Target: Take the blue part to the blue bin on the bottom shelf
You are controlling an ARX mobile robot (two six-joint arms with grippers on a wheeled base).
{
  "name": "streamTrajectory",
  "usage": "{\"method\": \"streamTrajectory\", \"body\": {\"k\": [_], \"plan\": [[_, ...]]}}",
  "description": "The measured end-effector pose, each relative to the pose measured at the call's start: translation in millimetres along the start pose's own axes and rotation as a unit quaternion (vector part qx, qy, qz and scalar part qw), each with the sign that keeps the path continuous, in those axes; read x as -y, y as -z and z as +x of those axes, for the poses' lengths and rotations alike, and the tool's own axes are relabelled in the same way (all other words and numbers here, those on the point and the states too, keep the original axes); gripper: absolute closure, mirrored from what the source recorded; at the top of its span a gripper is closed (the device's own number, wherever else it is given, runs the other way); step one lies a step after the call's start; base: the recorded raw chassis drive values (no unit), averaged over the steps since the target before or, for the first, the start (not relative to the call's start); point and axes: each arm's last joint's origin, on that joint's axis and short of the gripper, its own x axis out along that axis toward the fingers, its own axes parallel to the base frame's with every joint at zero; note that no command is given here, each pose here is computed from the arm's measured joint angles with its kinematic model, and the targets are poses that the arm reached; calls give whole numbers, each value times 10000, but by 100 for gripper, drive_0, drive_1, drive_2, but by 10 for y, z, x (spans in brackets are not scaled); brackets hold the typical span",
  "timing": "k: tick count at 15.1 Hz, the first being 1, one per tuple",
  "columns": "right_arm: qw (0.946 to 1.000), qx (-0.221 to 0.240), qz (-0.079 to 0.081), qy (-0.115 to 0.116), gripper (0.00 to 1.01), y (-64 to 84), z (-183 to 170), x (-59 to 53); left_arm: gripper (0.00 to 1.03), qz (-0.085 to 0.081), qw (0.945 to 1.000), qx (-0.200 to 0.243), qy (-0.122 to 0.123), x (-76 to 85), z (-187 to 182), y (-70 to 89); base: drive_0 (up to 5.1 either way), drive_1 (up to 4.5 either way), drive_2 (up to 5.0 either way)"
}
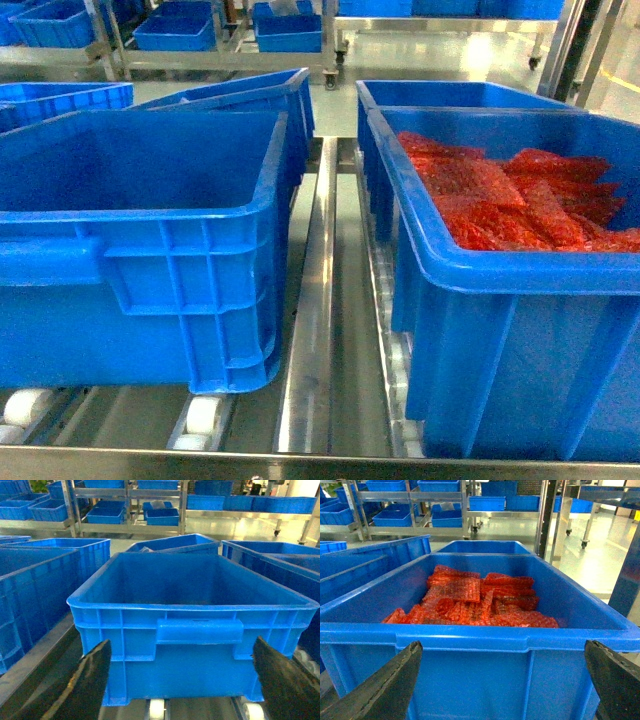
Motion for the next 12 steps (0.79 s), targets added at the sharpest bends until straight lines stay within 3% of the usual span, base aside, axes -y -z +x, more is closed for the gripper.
{"method": "streamTrajectory", "body": {"k": [1,12], "plan": [[10000,-2,0,0,3,0,0,0,6,0,10000,2,0,0,0,0,0,0,0],[10000,-2,0,0,3,0,0,0,5,4,10000,0,0,0,0,0,0,0,0]]}}
